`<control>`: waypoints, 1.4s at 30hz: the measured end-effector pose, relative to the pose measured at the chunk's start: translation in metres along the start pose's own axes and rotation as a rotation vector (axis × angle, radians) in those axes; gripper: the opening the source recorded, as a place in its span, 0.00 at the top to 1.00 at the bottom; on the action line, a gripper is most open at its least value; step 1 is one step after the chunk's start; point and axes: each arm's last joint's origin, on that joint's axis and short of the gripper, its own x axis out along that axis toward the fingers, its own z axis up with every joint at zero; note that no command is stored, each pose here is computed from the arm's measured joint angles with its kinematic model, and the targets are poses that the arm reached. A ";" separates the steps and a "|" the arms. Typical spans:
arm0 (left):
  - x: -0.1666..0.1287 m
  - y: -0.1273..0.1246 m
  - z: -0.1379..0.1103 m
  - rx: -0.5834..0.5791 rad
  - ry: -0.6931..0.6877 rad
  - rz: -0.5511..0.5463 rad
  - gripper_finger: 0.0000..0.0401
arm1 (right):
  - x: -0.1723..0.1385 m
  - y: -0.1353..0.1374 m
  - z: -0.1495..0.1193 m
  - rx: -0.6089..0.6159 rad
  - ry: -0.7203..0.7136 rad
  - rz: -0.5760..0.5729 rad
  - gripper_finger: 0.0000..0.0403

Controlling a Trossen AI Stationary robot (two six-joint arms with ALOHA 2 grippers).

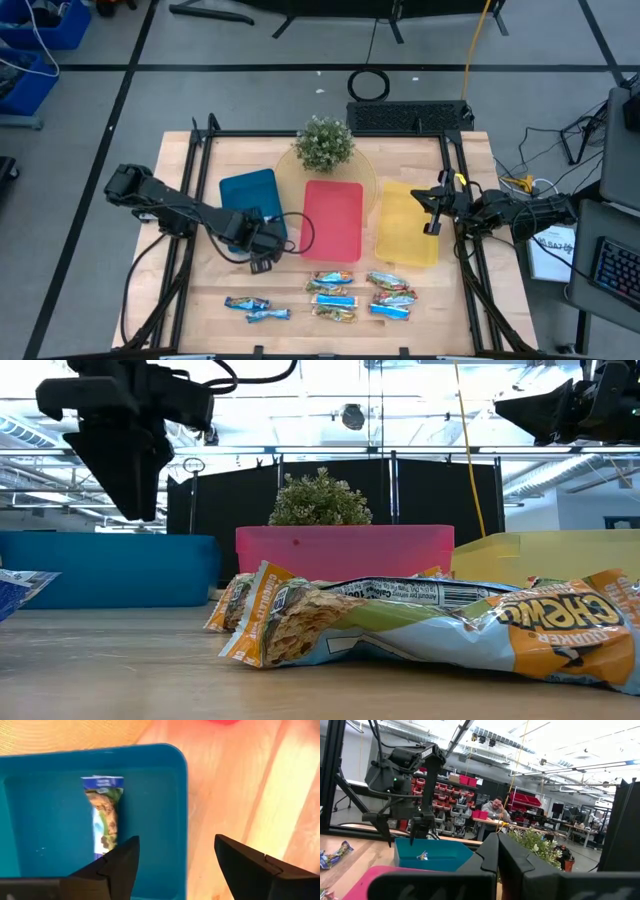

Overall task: Pick and place Granola Bars by type
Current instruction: Adjust the blue bin on the table

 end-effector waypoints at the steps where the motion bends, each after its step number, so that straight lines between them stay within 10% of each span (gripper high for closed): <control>1: 0.001 -0.001 0.000 -0.006 0.003 -0.016 0.33 | 0.000 0.000 0.000 0.000 0.000 0.000 1.00; 15: 0.032 0.005 -0.011 -0.038 -0.017 0.011 0.34 | 0.000 0.000 0.000 -0.019 -0.004 -0.002 1.00; 33: 0.034 -0.007 -0.020 0.171 0.053 -0.093 0.95 | 0.000 0.000 0.001 -0.021 -0.012 -0.005 1.00; 42: 0.031 -0.021 -0.029 0.287 0.049 -0.111 0.92 | 0.000 0.000 0.001 -0.021 -0.011 -0.005 1.00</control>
